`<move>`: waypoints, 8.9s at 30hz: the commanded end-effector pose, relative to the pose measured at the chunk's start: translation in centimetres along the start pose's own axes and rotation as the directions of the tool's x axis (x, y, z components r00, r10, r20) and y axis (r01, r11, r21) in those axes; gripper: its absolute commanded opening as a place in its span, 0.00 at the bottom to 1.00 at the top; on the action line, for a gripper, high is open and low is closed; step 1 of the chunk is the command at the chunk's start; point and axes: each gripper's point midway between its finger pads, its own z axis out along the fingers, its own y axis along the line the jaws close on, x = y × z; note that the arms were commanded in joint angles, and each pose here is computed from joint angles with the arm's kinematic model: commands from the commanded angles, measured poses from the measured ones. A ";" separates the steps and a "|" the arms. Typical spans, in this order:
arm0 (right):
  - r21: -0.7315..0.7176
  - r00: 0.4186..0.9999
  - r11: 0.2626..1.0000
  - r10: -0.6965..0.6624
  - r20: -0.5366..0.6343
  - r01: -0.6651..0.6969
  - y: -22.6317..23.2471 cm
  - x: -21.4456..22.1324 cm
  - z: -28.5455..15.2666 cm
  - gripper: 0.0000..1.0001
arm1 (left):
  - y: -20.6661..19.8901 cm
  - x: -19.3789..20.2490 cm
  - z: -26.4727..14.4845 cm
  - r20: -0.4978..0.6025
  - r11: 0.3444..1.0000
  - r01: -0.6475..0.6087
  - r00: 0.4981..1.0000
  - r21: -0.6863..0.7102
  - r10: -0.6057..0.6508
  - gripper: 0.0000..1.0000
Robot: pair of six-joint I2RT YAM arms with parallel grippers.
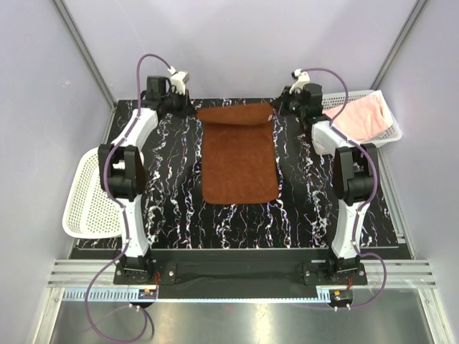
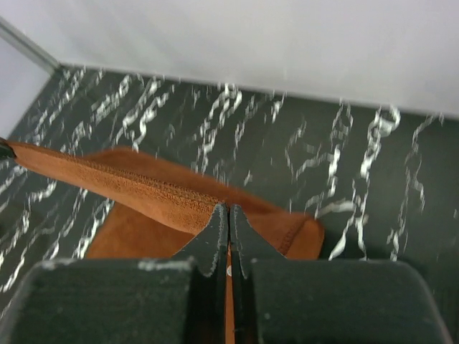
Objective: Fold and stack the towels
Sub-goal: Fold the towel
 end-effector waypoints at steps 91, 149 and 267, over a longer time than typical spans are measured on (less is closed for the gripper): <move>0.236 0.683 0.918 0.395 -0.614 -0.318 6.6 22.0 -19.8 0.36 | -16.8 24.8 -8.8 -0.515 0.948 0.319 0.810 -0.015 -0.280 0.41; 0.445 0.612 0.810 0.582 -0.535 -0.382 8.3 27.5 -23.8 0.09 | -15.1 29.8 -10.7 -0.412 0.887 0.363 0.790 -0.284 -0.455 0.36; 0.556 0.717 0.798 0.526 -0.457 -0.232 4.8 25.0 -23.4 0.02 | -16.3 26.5 -9.2 -0.375 0.878 0.407 0.795 -0.253 -0.477 0.00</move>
